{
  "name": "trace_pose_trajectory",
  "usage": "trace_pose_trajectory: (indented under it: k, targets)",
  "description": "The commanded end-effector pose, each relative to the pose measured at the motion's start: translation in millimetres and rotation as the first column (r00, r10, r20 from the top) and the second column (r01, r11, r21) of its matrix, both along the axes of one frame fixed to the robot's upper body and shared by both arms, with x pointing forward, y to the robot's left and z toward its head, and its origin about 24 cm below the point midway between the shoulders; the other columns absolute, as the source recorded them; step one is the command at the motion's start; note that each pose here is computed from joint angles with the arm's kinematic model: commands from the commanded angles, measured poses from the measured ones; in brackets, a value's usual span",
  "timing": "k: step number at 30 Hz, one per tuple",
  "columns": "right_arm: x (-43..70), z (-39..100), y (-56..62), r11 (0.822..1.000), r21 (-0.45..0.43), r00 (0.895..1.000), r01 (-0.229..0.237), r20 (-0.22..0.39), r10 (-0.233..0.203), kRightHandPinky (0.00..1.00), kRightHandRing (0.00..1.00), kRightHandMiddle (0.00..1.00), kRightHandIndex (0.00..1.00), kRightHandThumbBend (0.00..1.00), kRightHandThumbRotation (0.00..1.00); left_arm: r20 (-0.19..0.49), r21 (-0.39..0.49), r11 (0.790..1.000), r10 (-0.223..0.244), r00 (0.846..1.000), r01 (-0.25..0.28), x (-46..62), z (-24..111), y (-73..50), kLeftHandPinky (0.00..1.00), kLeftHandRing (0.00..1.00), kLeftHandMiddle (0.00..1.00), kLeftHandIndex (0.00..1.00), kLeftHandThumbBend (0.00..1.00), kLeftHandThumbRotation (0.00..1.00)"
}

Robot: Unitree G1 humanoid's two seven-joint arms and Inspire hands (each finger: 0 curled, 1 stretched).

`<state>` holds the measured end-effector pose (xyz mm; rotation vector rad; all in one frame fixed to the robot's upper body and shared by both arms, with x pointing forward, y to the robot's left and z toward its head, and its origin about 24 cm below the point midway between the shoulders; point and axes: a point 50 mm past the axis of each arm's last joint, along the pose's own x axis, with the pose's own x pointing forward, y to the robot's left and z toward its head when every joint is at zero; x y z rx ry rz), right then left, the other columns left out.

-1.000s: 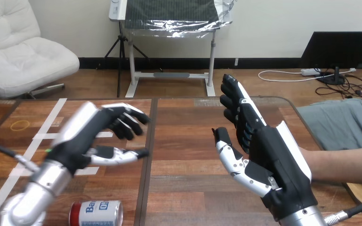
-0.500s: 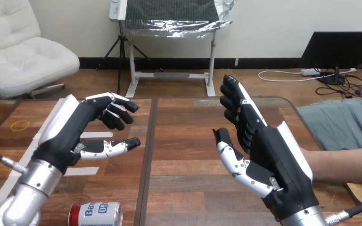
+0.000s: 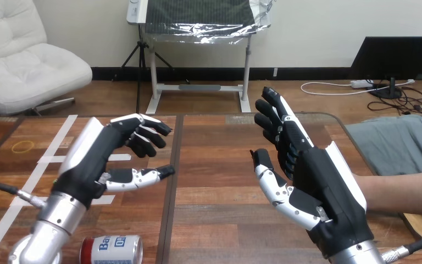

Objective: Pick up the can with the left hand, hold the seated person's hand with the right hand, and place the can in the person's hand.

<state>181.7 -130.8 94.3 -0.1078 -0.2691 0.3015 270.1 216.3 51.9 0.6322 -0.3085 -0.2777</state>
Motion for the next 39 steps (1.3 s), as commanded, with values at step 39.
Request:
trace_pose_trajectory:
  k: [39]
  targets:
    - [8.2,8.3,-5.8,1.000,0.001,0.998,-0.018,0.067,0.018,0.93,0.88,0.92,0.93,0.00,0.00,-0.345,0.693,0.648,-0.085,0.935,0.315,-27.1,83.3,21.5,0.77,0.83,0.85,0.84,0.97,0.17]
